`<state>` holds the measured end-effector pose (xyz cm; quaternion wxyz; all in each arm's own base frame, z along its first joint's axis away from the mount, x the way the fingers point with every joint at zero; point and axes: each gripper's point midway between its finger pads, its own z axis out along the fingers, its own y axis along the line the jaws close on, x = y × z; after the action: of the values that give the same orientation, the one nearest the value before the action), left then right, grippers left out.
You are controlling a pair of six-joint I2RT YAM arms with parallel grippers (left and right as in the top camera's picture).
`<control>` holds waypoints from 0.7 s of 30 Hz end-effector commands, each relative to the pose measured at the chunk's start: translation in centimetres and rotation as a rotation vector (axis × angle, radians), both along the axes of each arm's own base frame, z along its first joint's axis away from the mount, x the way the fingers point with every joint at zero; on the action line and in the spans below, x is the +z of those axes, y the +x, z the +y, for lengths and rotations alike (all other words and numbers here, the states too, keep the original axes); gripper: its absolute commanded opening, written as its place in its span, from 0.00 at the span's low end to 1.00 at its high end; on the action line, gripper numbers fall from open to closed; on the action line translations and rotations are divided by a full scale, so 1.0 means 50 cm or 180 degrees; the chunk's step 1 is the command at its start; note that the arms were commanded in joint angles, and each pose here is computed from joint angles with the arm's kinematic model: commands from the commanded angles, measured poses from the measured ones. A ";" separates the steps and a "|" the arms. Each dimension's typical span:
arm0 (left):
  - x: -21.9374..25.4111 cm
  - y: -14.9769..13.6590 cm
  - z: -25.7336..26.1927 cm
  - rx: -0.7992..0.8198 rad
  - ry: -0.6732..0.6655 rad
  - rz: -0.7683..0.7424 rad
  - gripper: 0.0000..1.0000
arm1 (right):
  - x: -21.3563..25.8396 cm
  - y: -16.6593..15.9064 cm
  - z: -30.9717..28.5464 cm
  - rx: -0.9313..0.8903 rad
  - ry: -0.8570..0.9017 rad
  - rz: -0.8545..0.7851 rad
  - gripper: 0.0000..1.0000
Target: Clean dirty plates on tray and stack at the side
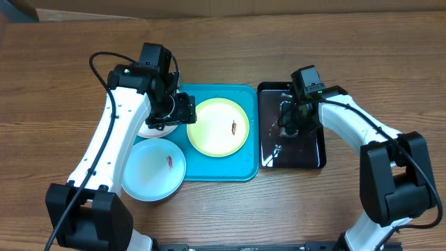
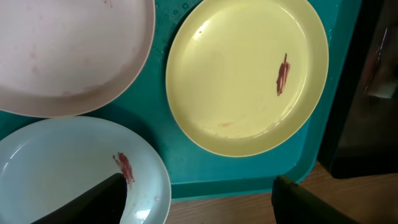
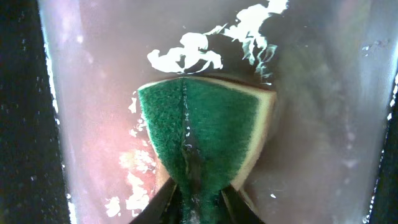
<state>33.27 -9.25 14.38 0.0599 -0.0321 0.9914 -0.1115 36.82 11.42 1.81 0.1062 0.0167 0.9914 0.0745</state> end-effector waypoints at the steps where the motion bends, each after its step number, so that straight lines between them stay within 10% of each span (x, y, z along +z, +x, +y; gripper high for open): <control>1: -0.009 0.005 0.004 0.0043 0.0057 -0.0007 0.75 | 0.004 0.000 0.004 0.0010 0.0009 -0.0025 0.10; 21: -0.141 0.003 -0.005 0.0352 -0.0022 -0.0041 0.59 | 0.111 -0.001 0.004 0.0022 -0.0063 0.0225 0.04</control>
<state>33.94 -9.23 8.35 0.0810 -0.0762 0.9871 -0.1154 36.61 11.36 6.78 0.0635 0.0175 0.9959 0.0619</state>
